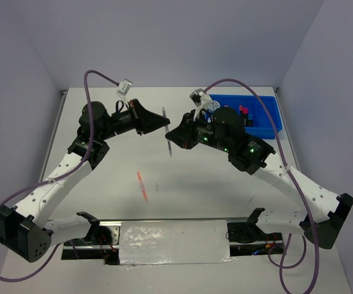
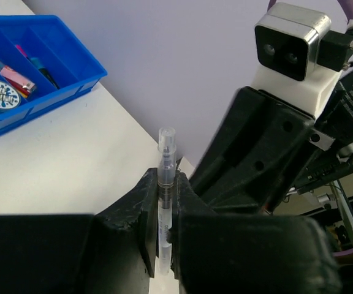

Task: Sort the stationery into containers
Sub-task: Close the pen cap on the pen.

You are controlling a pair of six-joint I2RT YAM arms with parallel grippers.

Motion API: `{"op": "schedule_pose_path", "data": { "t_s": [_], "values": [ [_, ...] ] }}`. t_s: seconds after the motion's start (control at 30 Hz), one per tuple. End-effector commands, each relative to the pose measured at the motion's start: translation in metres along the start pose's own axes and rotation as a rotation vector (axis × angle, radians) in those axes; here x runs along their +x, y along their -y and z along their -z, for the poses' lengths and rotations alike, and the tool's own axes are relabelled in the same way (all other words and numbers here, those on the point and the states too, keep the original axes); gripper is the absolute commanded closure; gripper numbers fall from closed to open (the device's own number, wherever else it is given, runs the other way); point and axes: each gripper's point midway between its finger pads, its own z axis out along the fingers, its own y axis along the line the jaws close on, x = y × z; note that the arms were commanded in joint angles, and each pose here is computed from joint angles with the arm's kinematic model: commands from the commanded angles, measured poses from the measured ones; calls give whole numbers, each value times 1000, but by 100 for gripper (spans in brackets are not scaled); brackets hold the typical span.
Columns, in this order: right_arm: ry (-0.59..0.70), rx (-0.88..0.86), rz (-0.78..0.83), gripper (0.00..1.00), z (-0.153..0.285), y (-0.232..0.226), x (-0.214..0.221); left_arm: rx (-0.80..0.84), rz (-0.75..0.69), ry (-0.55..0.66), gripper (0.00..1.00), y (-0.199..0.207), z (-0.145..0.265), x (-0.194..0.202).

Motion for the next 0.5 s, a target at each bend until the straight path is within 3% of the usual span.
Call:
{"op": "schedule_pose_path", "data": {
  "t_s": [0.0, 0.03, 0.1, 0.23, 0.27, 0.37, 0.43, 0.47],
  "values": [
    [81, -182, 61, 73, 2, -39, -35, 157, -71, -35, 100, 39, 1, -5],
    [68, -220, 68, 61, 3, -42, -32, 179, -82, -43, 100, 44, 1, -5],
    [32, -298, 63, 52, 2, -45, -25, 230, -122, -49, 100, 58, 3, -10],
    [30, -323, 41, 55, 4, -44, -22, 315, -165, -80, 100, 78, 8, -10],
    [35, -323, 44, 69, 4, -44, -23, 318, -165, -84, 100, 78, 8, -10],
    [29, -317, 52, 100, 4, -44, -25, 307, -164, -79, 100, 76, 7, -11],
    [25, -308, 56, 100, 4, -42, -24, 298, -170, -73, 98, 75, 6, -13],
    [26, -304, 55, 100, 5, -41, -23, 280, -178, -63, 80, 74, 5, -16]
  ]
}}
